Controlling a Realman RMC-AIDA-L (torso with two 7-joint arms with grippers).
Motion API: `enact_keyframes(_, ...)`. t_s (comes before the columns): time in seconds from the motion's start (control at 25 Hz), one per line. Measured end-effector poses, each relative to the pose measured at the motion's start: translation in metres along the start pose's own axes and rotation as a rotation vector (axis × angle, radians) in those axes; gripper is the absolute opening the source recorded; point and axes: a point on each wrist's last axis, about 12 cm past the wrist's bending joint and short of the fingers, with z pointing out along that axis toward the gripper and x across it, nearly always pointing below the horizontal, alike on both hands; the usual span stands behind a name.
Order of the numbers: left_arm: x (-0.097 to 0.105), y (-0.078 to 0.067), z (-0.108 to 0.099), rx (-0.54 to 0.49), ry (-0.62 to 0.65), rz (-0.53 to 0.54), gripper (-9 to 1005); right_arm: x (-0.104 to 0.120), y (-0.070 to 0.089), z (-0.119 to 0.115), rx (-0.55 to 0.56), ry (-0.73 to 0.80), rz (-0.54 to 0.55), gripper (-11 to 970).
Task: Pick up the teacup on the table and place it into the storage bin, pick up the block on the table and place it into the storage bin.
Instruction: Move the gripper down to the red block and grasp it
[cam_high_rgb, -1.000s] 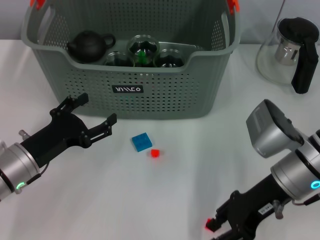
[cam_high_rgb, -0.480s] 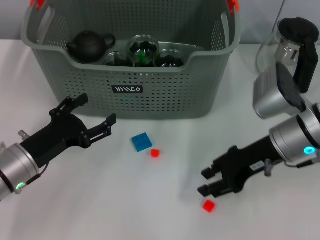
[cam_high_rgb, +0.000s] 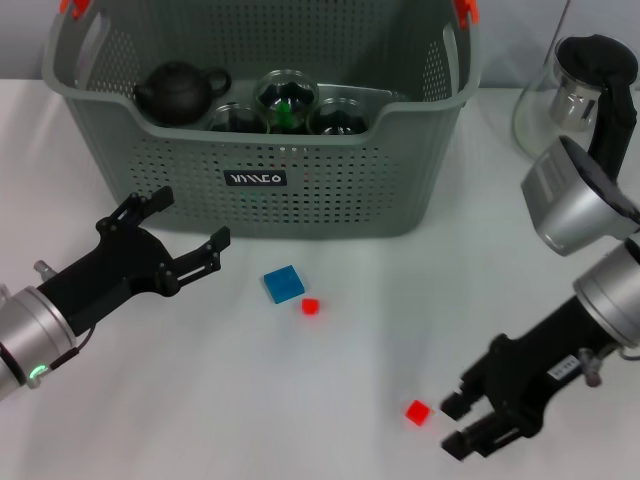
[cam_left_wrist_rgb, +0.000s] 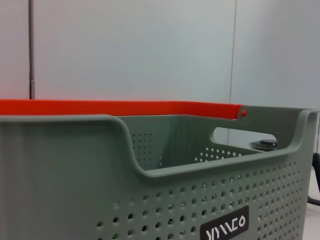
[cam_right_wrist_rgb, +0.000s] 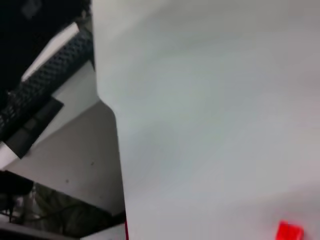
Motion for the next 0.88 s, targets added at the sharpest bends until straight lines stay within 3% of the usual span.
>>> enact_keyframes(0.48, 0.000, 0.002, 0.003, -0.008, 0.010, 0.003, 949, 0.007, -0.006, 0.023, 0.036, 0.014, 0.021, 517)
enact_keyframes(0.88, 0.000, 0.003, 0.003, -0.012, 0.016, 0.003, 949, 0.002, -0.011, 0.026, 0.075, -0.033, 0.022, 517)
